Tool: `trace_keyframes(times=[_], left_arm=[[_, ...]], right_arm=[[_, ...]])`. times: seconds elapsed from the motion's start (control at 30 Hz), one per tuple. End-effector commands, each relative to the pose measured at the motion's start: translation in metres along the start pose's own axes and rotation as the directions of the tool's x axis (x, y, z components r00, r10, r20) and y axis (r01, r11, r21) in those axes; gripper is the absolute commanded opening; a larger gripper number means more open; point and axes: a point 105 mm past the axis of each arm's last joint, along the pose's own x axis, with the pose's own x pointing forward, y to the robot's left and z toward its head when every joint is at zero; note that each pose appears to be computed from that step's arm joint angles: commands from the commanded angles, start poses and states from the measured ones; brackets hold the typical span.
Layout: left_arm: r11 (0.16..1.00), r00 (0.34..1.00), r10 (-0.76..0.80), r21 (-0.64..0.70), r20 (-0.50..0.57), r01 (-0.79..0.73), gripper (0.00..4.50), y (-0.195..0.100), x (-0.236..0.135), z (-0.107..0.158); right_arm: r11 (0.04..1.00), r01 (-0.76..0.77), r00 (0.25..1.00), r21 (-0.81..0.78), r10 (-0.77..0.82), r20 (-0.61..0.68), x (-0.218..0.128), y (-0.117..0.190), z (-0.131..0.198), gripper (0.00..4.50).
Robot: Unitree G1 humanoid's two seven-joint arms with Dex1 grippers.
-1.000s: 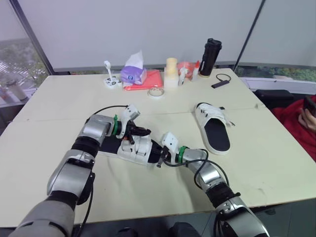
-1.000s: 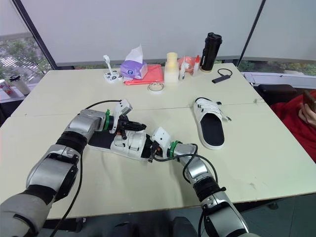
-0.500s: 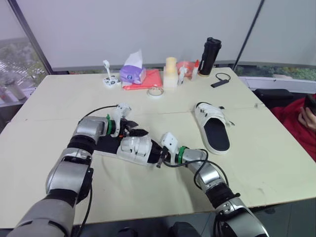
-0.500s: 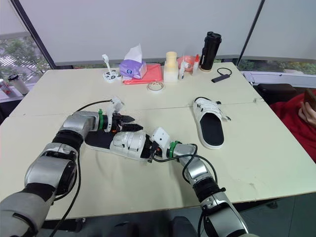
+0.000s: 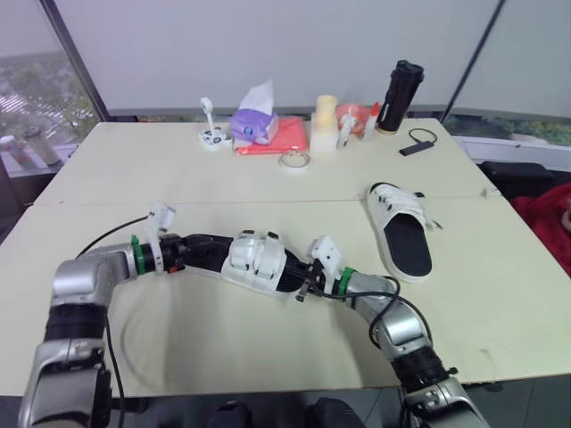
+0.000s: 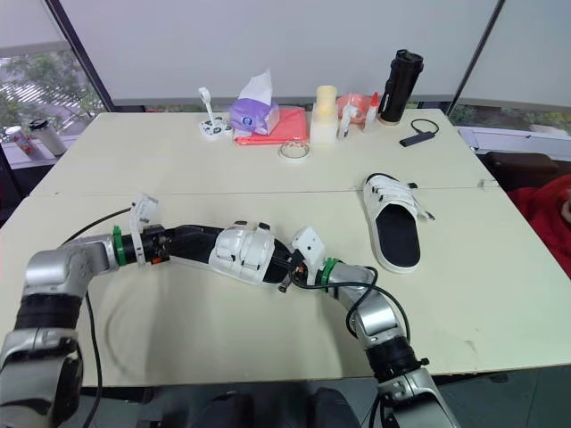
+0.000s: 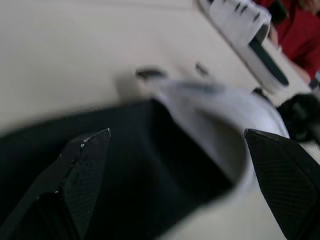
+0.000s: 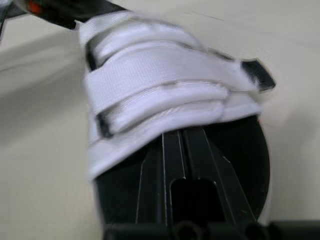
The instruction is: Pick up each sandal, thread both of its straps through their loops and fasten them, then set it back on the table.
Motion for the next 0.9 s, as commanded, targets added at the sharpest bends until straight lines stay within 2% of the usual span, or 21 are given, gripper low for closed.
trace_keyframes(times=[0.03, 0.27, 0.57, 0.8, 0.9], left_arm=[[0.997, 1.0, -0.021, 0.07, 0.014, 0.02, 4.5, -0.017, -0.007, 0.011], [0.997, 0.999, -0.049, 0.06, 0.019, 0.047, 4.5, -0.022, 0.002, 0.008], [0.994, 0.995, -0.093, 0.051, -0.02, 0.094, 4.5, -0.016, 0.025, 0.001], [0.987, 0.988, -0.148, 0.053, -0.054, 0.151, 4.5, -0.017, 0.042, -0.002], [0.973, 0.973, -0.23, -0.01, -0.023, 0.23, 4.5, -0.028, 0.053, 0.002]], right_arm=[[0.997, -0.008, 1.0, -0.079, 0.008, 0.0, -0.015, 0.003, 0.017, 0.85], [0.994, 0.052, 0.995, -0.097, -0.059, -0.075, -0.062, -0.012, 0.027, 4.45], [0.977, 0.206, 0.973, -0.059, -0.211, -0.091, -0.117, -0.032, 0.057, 4.49], [0.971, 0.239, 0.967, -0.023, -0.24, -0.089, -0.123, -0.029, 0.058, 4.49], [0.974, 0.227, 0.969, -0.018, -0.228, -0.091, -0.12, -0.022, 0.058, 4.49]])
